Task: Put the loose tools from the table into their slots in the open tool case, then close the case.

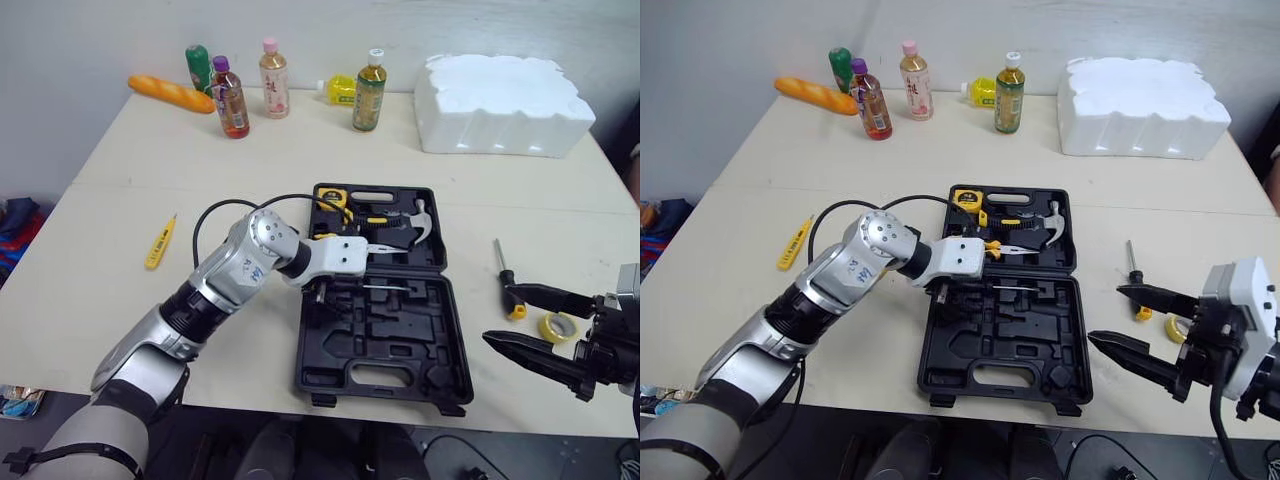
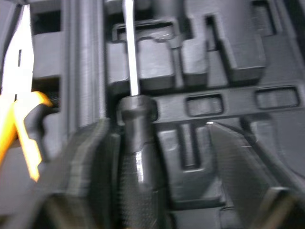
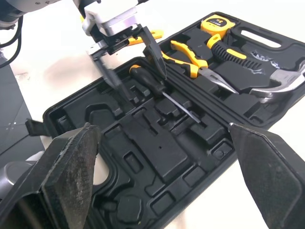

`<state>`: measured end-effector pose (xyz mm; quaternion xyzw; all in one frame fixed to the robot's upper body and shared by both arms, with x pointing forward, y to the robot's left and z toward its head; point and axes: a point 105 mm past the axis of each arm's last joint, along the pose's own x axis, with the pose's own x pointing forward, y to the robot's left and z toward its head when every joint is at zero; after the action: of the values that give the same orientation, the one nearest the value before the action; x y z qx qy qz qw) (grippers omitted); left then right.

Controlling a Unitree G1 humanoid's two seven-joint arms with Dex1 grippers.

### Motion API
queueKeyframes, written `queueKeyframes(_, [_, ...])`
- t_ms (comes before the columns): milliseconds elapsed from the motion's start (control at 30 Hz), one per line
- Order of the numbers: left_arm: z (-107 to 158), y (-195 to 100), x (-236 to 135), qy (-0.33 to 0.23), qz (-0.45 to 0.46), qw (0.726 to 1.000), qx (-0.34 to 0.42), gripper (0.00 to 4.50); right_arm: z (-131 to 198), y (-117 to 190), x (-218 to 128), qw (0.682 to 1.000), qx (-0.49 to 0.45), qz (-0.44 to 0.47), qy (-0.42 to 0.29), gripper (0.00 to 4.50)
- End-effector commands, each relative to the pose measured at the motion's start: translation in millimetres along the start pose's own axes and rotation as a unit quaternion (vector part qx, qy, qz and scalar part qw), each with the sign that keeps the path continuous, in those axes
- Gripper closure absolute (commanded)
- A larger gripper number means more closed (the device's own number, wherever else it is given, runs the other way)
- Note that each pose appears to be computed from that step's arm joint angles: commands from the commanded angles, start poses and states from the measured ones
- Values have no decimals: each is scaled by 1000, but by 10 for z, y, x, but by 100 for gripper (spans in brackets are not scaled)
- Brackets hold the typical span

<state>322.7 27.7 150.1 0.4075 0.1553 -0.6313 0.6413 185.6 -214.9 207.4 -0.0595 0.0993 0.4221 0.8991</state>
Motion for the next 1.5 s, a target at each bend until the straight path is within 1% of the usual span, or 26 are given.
queueKeyframes(33, [37, 61, -289, -71, 15, 997, 1, 4, 58, 49, -33, 1000, -16, -1, -7, 0])
queueKeyframes(67, [76, 81, -350, -114, 20, 993, 5, 4, 52, 45, -31, 1000, -16, -2, -7, 0])
queueKeyframes(100, [98, 95, -383, -142, 24, 990, 7, 4, 48, 41, -31, 1000, -16, -3, -7, 0])
queueKeyframes(133, [128, 114, -416, -180, 30, 983, 14, 31, 44, 36, -30, 1000, -16, -5, -7, 0])
queueKeyframes(167, [137, 111, -420, -205, 27, 978, 12, 61, 38, 34, -28, 1000, -16, -6, -6, 0])
queueKeyframes(200, [139, 104, -417, -218, 24, 976, 11, 87, 34, 34, -27, 1000, -16, -6, -6, 0])
queueKeyframes(267, [147, 74, -393, -234, 9, 972, 10, 181, 27, 31, -25, 1000, -17, -7, -5, 0])
queueKeyframes(300, [141, 45, -357, -252, -2, 968, 2, 227, 22, 32, -23, 1000, -17, -8, -4, 0])
queueKeyframes(333, [103, 51, -298, -266, -1, 964, -13, 264, 21, 33, -20, 1000, -18, -10, -5, 0])
queueKeyframes(367, [51, 85, -233, -275, 10, 961, -35, 317, 22, 37, -17, 1000, -18, -10, -6, 0])
queueKeyframes(467, [-26, 129, -121, -279, 19, 958, -63, 448, 18, 45, -12, 1000, -19, -12, -8, 0])
queueKeyframes(633, [-105, 55, 44, -255, -3, 965, -58, 448, 3, 40, -3, 1000, -16, -17, -11, 0])
queueKeyframes(767, [-155, 72, 105, -235, -1, 970, -59, 448, -8, 39, 6, 1000, -15, -19, -12, 0])
queueKeyframes(900, [-438, 49, 280, -138, -1, 988, -76, 448, -25, 42, 4, 1000, -11, -22, -12, 0])
queueKeyframes(1000, [-575, -12, 388, -91, -2, 993, -80, 448, -43, 53, 6, 1000, -8, -22, -12, 0])
queueKeyframes(1100, [-558, -64, 464, -94, -2, 992, -87, 448, -66, 67, 11, 1000, -5, -23, -12, 0])
queueKeyframes(1233, [-524, -18, 471, -103, 13, 988, -115, 448, -82, 83, 3, 1000, -3, -25, -11, 0])
queueKeyframes(1300, [-546, -21, 467, -95, 12, 988, -122, 448, -94, 83, -3, 1000, -1, -27, -10, 0])
queueKeyframes(1500, [-672, -127, 523, -45, -9, 992, -115, 448, -133, 58, -4, 999, 1, -33, -4, 0])
